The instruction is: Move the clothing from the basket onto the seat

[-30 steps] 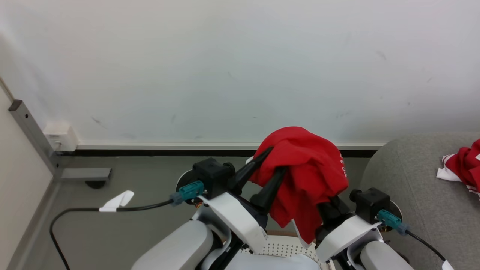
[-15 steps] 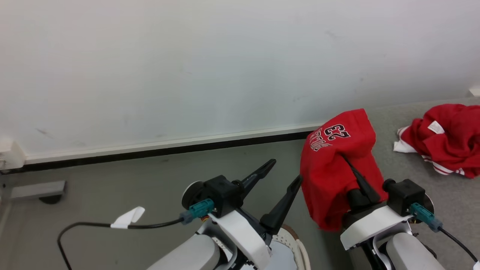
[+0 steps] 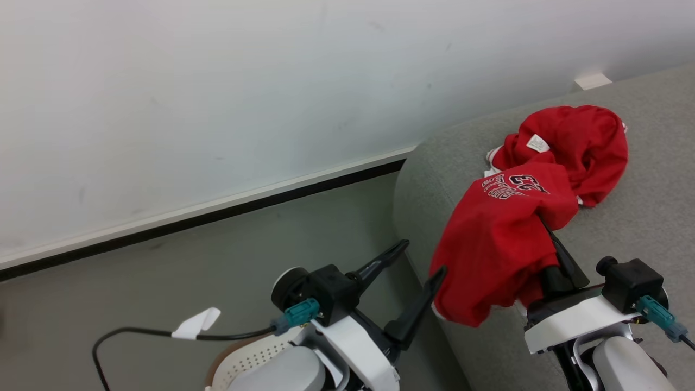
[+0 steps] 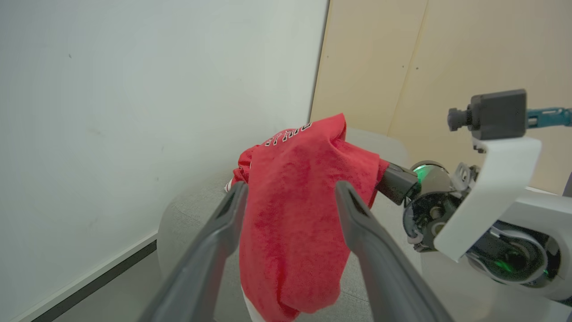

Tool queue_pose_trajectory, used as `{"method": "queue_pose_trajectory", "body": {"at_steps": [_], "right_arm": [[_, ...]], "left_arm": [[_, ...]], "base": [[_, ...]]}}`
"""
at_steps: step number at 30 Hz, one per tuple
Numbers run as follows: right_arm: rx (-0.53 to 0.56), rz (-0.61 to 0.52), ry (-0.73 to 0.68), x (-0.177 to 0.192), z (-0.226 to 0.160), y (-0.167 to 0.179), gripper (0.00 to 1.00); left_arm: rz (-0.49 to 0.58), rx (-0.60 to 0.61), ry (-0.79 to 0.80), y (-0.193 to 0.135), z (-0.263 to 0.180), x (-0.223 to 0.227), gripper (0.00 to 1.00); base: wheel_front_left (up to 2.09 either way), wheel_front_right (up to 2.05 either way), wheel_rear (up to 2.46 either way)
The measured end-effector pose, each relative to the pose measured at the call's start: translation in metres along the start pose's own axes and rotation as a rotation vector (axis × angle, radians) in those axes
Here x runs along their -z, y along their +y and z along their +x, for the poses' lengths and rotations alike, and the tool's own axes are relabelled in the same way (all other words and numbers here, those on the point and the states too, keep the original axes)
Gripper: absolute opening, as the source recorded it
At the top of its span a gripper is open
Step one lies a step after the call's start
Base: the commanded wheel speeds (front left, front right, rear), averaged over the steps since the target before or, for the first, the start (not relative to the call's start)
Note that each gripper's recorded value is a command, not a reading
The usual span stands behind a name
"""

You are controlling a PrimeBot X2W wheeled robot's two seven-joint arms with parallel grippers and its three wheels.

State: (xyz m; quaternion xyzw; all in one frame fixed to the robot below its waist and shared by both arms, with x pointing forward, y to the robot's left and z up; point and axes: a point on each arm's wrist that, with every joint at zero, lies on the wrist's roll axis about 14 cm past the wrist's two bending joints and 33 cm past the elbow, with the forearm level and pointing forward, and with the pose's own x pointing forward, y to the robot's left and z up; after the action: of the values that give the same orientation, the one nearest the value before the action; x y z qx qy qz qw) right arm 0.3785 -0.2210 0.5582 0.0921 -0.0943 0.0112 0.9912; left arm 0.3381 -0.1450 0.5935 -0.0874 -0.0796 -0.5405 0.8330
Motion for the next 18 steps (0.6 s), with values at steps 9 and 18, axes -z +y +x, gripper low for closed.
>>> {"method": "queue_pose_trajectory", "body": {"at_steps": [9,18], "right_arm": [[0.121,-0.025,-0.019,-0.01,-0.025,-0.04,0.0],[0.152,-0.042,-0.021,-0.013,-0.028,-0.053,0.0]], "left_arm": [[-0.014,0.079,0.017,-0.015,0.018,0.018,1.0],[-0.03,0.1,0.009,-0.018,0.024,0.023,1.0]], "base": [[0.0,0.0,0.0],[0.0,0.0,0.0]]}}
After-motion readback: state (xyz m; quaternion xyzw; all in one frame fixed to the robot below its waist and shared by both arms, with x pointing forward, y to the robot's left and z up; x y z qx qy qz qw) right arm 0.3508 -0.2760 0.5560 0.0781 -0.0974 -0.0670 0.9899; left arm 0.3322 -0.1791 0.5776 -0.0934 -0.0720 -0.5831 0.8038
